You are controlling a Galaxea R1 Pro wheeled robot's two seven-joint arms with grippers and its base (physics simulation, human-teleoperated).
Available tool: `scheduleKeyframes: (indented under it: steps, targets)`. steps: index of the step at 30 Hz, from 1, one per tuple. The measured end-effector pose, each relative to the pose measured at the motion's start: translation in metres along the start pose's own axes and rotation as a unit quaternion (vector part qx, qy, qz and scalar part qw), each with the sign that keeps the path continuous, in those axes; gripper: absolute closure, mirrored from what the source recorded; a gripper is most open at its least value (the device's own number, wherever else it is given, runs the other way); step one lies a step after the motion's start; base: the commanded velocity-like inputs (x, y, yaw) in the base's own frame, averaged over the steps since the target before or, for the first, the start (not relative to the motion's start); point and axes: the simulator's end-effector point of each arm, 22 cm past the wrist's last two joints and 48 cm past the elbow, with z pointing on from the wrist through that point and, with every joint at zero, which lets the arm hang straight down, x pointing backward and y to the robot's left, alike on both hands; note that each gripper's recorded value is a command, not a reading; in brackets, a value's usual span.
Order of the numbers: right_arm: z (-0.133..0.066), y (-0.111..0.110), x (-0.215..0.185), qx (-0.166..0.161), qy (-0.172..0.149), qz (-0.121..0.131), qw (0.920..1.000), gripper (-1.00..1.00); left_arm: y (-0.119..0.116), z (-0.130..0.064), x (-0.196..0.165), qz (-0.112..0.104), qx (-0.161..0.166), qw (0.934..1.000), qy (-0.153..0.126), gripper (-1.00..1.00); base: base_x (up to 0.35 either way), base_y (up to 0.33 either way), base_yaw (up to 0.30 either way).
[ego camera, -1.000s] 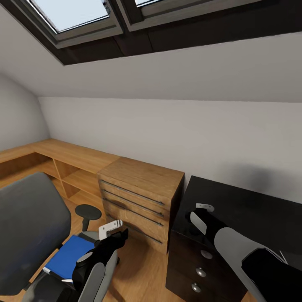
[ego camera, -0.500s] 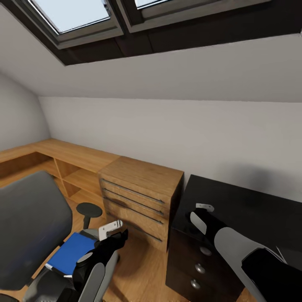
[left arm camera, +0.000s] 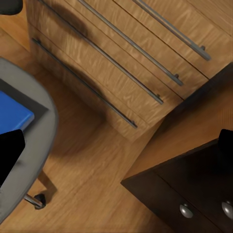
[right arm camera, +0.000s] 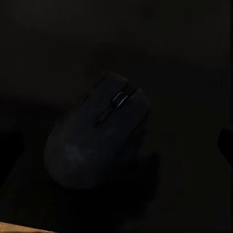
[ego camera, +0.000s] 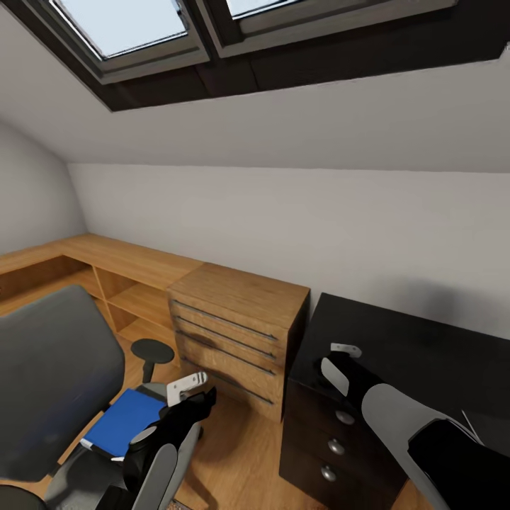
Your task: In the bedroom, organize the workspace by keeping the computer under the desk, ensuring the monitor is on the desk, placing the keyboard on the desk next to the monitor, placing the mouse on the desk next to the keyboard, moving the folder from the swivel chair onto the desk next to the mouse, stacking the notebook on top of the folder with the pen on top of the notebook, and positioning the swivel chair next to the desk.
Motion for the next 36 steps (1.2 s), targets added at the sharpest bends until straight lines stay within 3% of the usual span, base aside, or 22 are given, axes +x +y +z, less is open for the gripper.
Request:
scheduleKeyframes:
  steps: [36]
  targets:
    - [0.0000, 0.0011, -0.0078, -0.002, -0.016, 0.008, 0.9998, -1.00, -0.0003, 0.0007, 0.0015, -0.001, 0.001, 1.0000, 0.001, -1.00, 0.023, 0.020, 0.000]
